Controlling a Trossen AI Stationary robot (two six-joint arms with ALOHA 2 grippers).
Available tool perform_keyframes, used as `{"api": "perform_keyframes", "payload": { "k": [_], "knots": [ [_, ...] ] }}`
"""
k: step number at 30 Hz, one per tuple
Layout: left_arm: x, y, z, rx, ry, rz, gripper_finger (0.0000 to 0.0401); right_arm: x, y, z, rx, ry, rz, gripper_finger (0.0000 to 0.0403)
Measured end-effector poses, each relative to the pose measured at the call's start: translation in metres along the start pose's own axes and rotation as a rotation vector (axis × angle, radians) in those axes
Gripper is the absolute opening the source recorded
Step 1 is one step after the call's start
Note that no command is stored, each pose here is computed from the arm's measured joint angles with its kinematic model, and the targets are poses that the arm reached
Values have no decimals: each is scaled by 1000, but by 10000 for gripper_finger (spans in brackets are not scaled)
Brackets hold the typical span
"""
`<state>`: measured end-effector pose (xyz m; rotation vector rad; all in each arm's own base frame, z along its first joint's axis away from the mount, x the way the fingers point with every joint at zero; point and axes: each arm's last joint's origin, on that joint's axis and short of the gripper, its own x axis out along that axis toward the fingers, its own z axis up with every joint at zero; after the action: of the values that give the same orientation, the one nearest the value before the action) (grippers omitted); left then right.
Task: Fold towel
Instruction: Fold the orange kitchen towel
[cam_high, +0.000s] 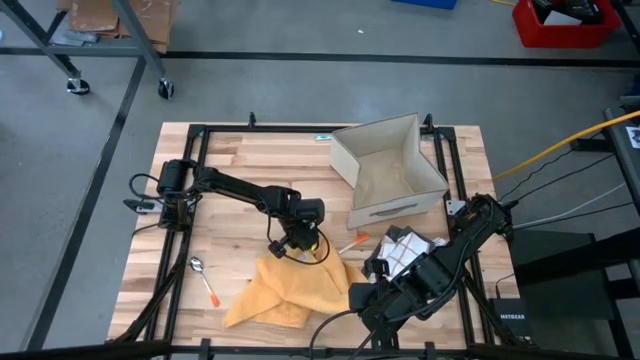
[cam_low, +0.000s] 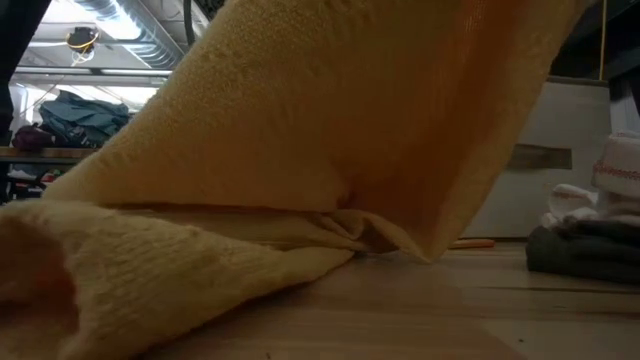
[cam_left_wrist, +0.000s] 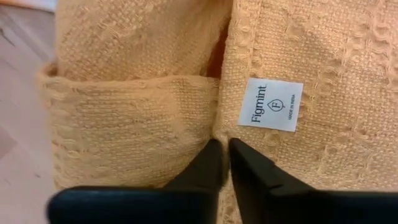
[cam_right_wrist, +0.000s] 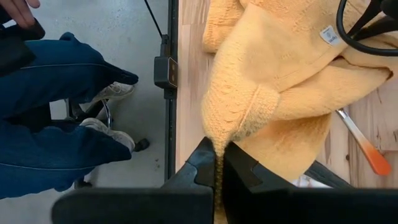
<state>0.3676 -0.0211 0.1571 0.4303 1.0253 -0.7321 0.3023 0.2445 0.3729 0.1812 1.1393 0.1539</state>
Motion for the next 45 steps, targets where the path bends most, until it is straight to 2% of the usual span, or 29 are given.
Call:
{"api": "perform_keyframes", "payload": {
  "k": [3,6,9,13,18,20,24,28,33,38,42,45],
  "knots": [
    [0,0,0,-50,3,-3,5,0,0,0,0,0,0,10],
    [0,0,0,-169,0,0,13,0,-1,0,0,-13,-19,10],
    [0,-1,0,-232,5,-5,17,0,-2,0,-2,-29,-52,10],
    [-1,-4,-3,-294,38,-25,4,0,-5,-1,-6,-46,-117,10],
    [-22,-13,-4,-371,91,-38,3,-1,-10,0,-13,-111,-235,10],
    [-36,-19,-5,-389,126,-9,3,-2,-13,0,-16,-133,-296,10],
    [-73,-31,-4,-444,164,101,2,-3,-24,2,-22,-143,-410,10],
    [-119,-50,-4,-538,130,230,1,-4,-43,8,-17,-142,-532,10],
    [-179,-81,-6,-657,-4,427,1,-7,-74,23,-69,-154,-707,10],
    [-231,-110,-16,-771,-193,671,0,-17,-116,44,-141,-146,-863,10],
    [-261,-126,-26,-828,-331,821,0,-26,-153,57,-117,-112,-926,10],
    [-274,-135,-33,-839,-376,904,0,-36,-179,65,-96,-102,-958,10]
  ]
}}
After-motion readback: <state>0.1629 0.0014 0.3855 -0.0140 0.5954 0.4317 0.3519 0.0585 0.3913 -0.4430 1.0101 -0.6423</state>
